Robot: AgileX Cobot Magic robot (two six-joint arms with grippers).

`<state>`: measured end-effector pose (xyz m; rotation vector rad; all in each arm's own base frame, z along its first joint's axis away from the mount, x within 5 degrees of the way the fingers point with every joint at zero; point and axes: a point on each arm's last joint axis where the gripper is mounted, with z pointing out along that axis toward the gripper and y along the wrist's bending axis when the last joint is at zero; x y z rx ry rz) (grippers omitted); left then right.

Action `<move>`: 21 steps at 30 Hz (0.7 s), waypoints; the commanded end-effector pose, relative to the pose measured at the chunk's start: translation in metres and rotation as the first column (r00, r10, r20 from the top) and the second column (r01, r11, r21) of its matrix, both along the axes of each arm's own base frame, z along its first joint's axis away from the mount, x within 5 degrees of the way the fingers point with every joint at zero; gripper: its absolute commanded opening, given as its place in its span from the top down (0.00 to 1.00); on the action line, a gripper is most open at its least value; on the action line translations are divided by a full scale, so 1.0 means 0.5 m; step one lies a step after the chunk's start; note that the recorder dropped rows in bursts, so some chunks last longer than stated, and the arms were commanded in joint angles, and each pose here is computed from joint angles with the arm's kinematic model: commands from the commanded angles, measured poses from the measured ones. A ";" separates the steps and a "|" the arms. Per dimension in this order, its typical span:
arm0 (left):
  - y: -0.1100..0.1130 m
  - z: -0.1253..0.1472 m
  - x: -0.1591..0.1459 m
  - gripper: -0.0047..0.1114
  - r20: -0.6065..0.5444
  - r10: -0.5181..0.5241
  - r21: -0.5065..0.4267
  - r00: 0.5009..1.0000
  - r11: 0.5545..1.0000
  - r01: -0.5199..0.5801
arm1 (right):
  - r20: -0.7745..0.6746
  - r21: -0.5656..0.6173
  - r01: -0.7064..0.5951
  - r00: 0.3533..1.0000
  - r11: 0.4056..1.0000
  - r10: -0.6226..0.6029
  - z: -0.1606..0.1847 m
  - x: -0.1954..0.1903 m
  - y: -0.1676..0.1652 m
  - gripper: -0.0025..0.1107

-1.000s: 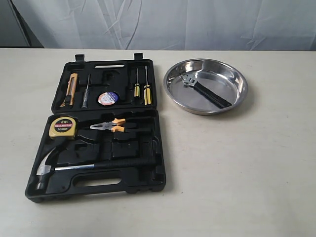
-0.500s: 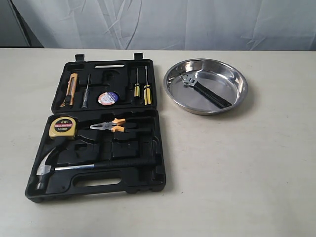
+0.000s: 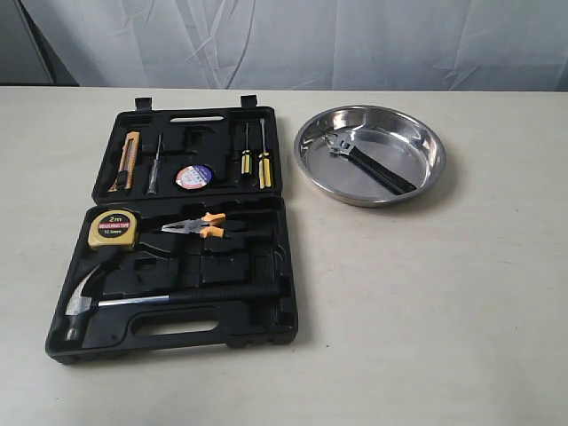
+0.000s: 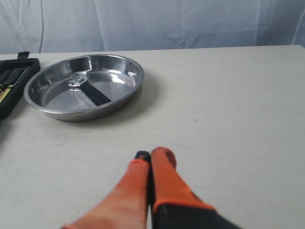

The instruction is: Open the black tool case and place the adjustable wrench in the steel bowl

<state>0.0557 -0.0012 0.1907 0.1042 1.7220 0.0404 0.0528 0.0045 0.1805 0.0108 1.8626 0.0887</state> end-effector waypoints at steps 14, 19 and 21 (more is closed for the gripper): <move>0.000 0.002 -0.001 0.96 0.003 -0.001 -0.005 1.000 1.000 0.001 | 0.015 0.007 0.005 1.000 1.000 -0.005 0.000 0.000 0.000 0.98; 0.000 0.002 -0.001 0.96 0.003 -0.001 -0.005 1.000 1.000 0.001 | 0.015 0.007 0.005 1.000 1.000 -0.005 0.000 0.000 0.000 0.98; 0.000 0.002 -0.001 0.96 0.003 -0.001 -0.005 1.000 1.000 0.001 | 0.015 0.007 0.005 1.000 1.000 -0.005 0.000 0.000 0.000 0.98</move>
